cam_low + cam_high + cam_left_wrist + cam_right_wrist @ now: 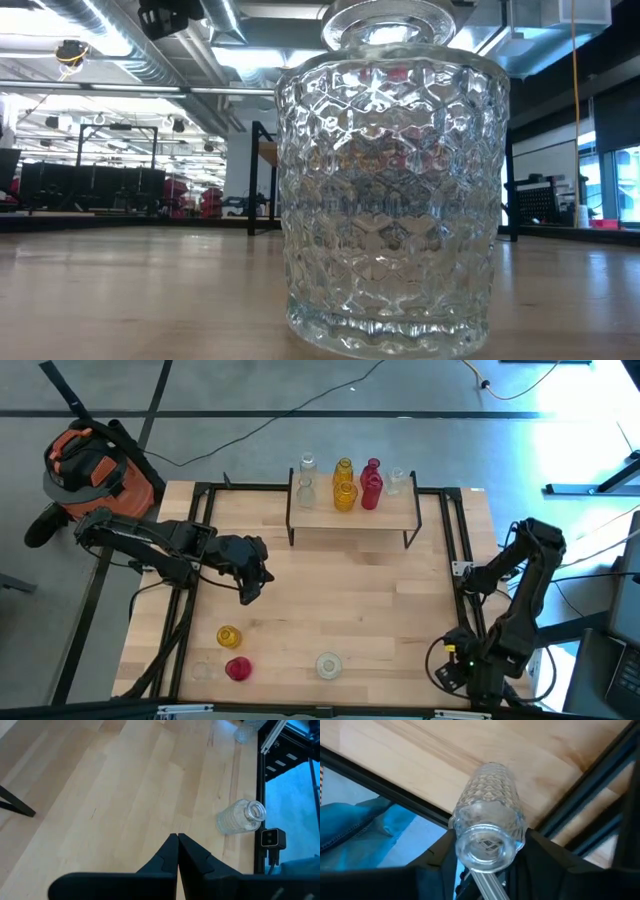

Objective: Sort vases onto shelf
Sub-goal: Put the transparent vase on the shelf aligned with the other transparent vase

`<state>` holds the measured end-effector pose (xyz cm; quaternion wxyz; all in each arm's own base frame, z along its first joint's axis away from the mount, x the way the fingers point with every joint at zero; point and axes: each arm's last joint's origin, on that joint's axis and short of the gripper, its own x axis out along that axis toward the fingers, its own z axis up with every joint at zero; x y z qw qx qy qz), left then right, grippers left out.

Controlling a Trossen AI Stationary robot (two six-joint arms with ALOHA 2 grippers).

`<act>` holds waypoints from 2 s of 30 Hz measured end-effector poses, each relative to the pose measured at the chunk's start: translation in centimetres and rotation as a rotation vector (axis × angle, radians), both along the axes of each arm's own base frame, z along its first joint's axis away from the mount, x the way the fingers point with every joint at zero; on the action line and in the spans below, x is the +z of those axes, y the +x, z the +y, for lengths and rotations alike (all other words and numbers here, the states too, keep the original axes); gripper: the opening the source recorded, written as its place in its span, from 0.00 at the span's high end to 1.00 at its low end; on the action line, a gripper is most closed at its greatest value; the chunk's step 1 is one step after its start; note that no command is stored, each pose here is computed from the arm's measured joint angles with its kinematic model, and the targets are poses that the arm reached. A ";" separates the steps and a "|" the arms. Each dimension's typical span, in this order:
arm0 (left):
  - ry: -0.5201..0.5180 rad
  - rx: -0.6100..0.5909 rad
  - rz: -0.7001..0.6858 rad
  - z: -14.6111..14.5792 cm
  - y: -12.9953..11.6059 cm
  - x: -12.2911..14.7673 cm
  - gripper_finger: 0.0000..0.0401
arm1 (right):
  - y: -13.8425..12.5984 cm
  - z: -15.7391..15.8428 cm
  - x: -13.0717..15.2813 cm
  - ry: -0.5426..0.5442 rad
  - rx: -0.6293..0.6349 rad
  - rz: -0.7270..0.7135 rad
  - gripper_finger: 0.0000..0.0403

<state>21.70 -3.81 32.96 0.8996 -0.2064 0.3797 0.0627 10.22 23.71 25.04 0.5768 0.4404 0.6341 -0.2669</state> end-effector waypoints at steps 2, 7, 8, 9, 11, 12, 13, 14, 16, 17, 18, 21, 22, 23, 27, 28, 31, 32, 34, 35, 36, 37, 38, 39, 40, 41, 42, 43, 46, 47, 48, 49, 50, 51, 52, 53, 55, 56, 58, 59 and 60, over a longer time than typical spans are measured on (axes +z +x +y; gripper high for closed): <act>0.001 -0.001 0.000 0.0 0.0 0.0 1.00 | 0.0 -0.1 0.0 -0.008 -0.002 -0.004 0.63; 0.001 0.000 0.000 0.0 0.0 0.0 1.00 | 0.1 -0.3 -0.1 -0.048 -0.016 -0.051 0.71; 0.001 0.000 0.000 0.0 0.0 0.0 1.00 | 0.1 -0.3 -0.1 -0.060 -0.020 -0.068 0.72; 0.001 0.000 0.000 0.0 0.0 0.0 1.00 | 0.2 -0.4 -0.1 -0.072 -0.024 -0.084 0.73; 0.000 0.001 0.000 0.0 0.0 0.0 1.00 | 0.2 -0.5 -0.1 -0.097 -0.030 -0.112 0.73; 0.000 0.001 0.000 0.0 0.0 0.0 1.00 | 0.3 -0.6 -0.1 -0.107 -0.034 -0.126 0.73; 0.000 0.002 0.000 0.0 0.0 0.0 1.00 | 0.4 -0.7 -0.2 -0.115 -0.042 -0.134 0.73; 0.000 0.002 0.000 0.0 0.0 0.0 1.00 | 0.7 -0.8 -0.2 -0.122 -0.051 -0.136 0.73; 0.000 0.003 0.000 0.0 0.0 0.0 1.00 | 1.2 -1.3 -0.1 -0.140 -0.054 -0.141 0.73; 0.002 0.005 -0.001 0.0 0.0 0.0 1.00 | 1.5 -1.6 0.0 -0.153 -0.049 -0.146 0.73; 0.005 0.008 -0.002 0.0 0.0 0.0 1.00 | 1.9 -2.0 0.1 -0.176 -0.042 -0.151 0.73; 0.008 0.013 -0.012 0.0 0.1 0.1 1.00 | 3.5 -3.1 0.6 -0.229 -0.005 -0.145 0.73; 0.009 0.015 -0.015 0.0 0.1 0.1 1.00 | 4.1 -3.6 0.9 -0.244 0.017 -0.133 0.73; 0.012 0.019 -0.016 0.1 0.1 0.1 1.00 | 4.7 -4.2 1.1 -0.262 0.039 -0.127 0.73; 0.010 0.026 -0.022 0.1 0.1 0.1 1.00 | 7.1 -6.3 2.2 -0.288 0.089 -0.146 0.73; 0.007 0.029 -0.023 0.1 0.1 0.1 1.00 | 7.5 -6.8 2.2 -0.304 0.100 -0.144 0.73; -0.011 0.046 -0.028 0.1 0.2 0.2 1.00 | 8.5 -7.8 2.5 -0.334 0.114 -0.166 0.73; -0.017 0.051 -0.029 0.1 0.2 0.2 1.00 | 8.8 -8.2 2.7 -0.343 0.113 -0.176 0.73; -0.025 0.063 -0.031 0.1 0.2 0.2 1.00 | 9.3 -9.0 3.1 -0.380 0.110 -0.192 0.73; -0.028 0.066 -0.031 0.1 0.2 0.2 1.00 | 9.5 -9.6 3.6 -0.392 0.103 -0.204 0.73; -0.028 0.067 -0.031 0.1 0.2 0.2 1.00 | 9.7 -10.2 4.1 -0.400 0.097 -0.218 0.73; -0.028 0.067 -0.032 0.1 0.2 0.2 1.00 | 9.9 -10.9 4.8 -0.409 0.088 -0.228 0.73; -0.025 0.070 -0.033 0.1 0.2 0.2 1.00 | 9.9 -11.7 5.6 -0.426 0.081 -0.237 0.73; -0.019 0.076 -0.034 0.1 0.2 0.2 1.00 | 10.0 -12.6 6.3 -0.447 0.076 -0.242 0.73; -0.011 0.084 -0.036 0.1 0.2 0.2 1.00 | 10.0 -13.6 7.3 -0.467 0.068 -0.252 0.73; -0.002 0.093 -0.038 0.2 0.2 0.2 1.00 | 10.1 -14.5 8.4 -0.485 0.056 -0.265 0.73; 0.007 0.102 -0.041 0.2 0.2 0.2 1.00 | 10.1 -15.5 9.5 -0.508 0.050 -0.277 0.73; 0.013 0.111 -0.042 0.3 0.2 0.2 1.00 | 10.0 -16.7 10.7 -0.533 0.042 -0.281 0.73; 0.027 0.124 -0.045 0.5 0.3 0.2 1.00 | 9.7 -19.9 13.8 -0.617 0.034 -0.288 0.73; 0.029 0.126 -0.045 0.5 0.3 0.2 1.00 | 9.6 -20.9 14.7 -0.643 0.024 -0.297 0.73; 0.029 0.129 -0.045 0.6 0.3 0.2 1.00 | 9.6 -21.9 15.3 -0.667 0.021 -0.302 0.73; 0.029 0.131 -0.045 0.6 0.3 0.2 1.00 | 9.7 -23.0 15.8 -0.684 0.017 -0.303 0.73; 0.029 0.133 -0.045 0.7 0.3 0.2 1.00 | 9.6 -24.0 16.2 -0.695 0.007 -0.298 0.73; 0.029 0.136 -0.045 0.8 0.3 0.2 1.00 | 9.5 -25.1 16.4 -0.704 0.004 -0.287 0.73; 0.029 0.137 -0.045 0.8 0.3 0.2 1.00 | 9.5 -26.0 16.5 -0.710 0.005 -0.269 0.73; 0.029 0.138 -0.045 0.8 0.3 0.2 1.00 | 9.4 -27.0 16.4 -0.714 0.003 -0.250 0.73; 0.028 0.137 -0.045 0.8 0.3 0.3 1.00 | 9.4 -28.7 16.3 -0.716 -0.006 -0.233 0.73; 0.027 0.136 -0.046 0.8 0.3 0.3 1.00 | 9.4 -29.5 16.2 -0.720 -0.011 -0.232 0.73; 0.020 0.135 -0.046 0.8 0.3 0.3 1.00 | 9.5 -30.9 16.2 -0.734 -0.020 -0.250 0.73; 0.016 0.133 -0.046 0.7 0.3 0.3 1.00 | 9.6 -31.5 16.2 -0.744 -0.028 -0.265 0.73; 0.014 0.131 -0.045 0.7 0.3 0.3 1.00 | 9.6 -32.1 16.2 -0.755 -0.035 -0.275 0.73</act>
